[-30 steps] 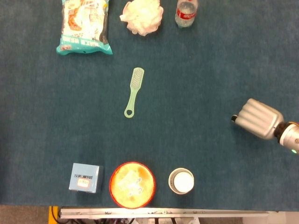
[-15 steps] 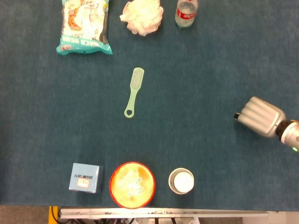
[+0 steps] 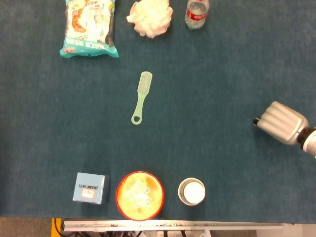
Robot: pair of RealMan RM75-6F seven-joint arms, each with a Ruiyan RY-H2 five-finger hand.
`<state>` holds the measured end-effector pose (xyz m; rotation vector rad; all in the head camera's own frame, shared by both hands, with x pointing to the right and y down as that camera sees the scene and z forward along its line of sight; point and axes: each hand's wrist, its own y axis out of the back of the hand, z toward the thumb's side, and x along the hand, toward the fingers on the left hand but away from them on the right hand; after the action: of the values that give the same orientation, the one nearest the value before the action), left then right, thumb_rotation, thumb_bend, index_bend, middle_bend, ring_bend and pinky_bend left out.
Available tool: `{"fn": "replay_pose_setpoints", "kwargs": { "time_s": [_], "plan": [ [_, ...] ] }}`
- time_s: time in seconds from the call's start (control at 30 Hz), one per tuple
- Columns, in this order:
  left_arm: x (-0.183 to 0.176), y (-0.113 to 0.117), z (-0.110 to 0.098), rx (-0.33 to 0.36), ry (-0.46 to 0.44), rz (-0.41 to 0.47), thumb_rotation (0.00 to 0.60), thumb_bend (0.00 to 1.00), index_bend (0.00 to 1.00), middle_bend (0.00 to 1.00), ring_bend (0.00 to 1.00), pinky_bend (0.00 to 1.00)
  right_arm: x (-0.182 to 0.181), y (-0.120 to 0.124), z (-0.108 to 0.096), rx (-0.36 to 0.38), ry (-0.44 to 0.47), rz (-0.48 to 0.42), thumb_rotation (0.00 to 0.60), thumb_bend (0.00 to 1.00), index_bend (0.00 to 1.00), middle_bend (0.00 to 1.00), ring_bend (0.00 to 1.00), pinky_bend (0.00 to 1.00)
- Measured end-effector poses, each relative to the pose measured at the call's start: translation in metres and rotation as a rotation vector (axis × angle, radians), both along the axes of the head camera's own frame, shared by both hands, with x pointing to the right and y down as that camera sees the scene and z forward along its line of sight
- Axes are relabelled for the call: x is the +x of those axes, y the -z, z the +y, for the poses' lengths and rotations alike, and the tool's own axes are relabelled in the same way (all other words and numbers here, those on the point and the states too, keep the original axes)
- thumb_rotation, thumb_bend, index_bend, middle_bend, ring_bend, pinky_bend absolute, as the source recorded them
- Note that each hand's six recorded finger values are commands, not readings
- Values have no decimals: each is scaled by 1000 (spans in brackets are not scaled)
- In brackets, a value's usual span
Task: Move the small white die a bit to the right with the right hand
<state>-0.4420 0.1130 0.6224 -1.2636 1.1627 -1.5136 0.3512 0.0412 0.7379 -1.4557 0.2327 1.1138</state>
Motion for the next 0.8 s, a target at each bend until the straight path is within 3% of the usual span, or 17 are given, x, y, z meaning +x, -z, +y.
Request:
{"fn": "replay_pose_setpoints", "kwargs": {
  "time_s": [0.8],
  "plan": [
    [1, -3, -1, -8, -3, -8, 600, 147, 467, 420, 247, 390, 18, 17, 1, 39, -62, -40, 600, 1000, 458, 975, 961, 988]
  ]
}}
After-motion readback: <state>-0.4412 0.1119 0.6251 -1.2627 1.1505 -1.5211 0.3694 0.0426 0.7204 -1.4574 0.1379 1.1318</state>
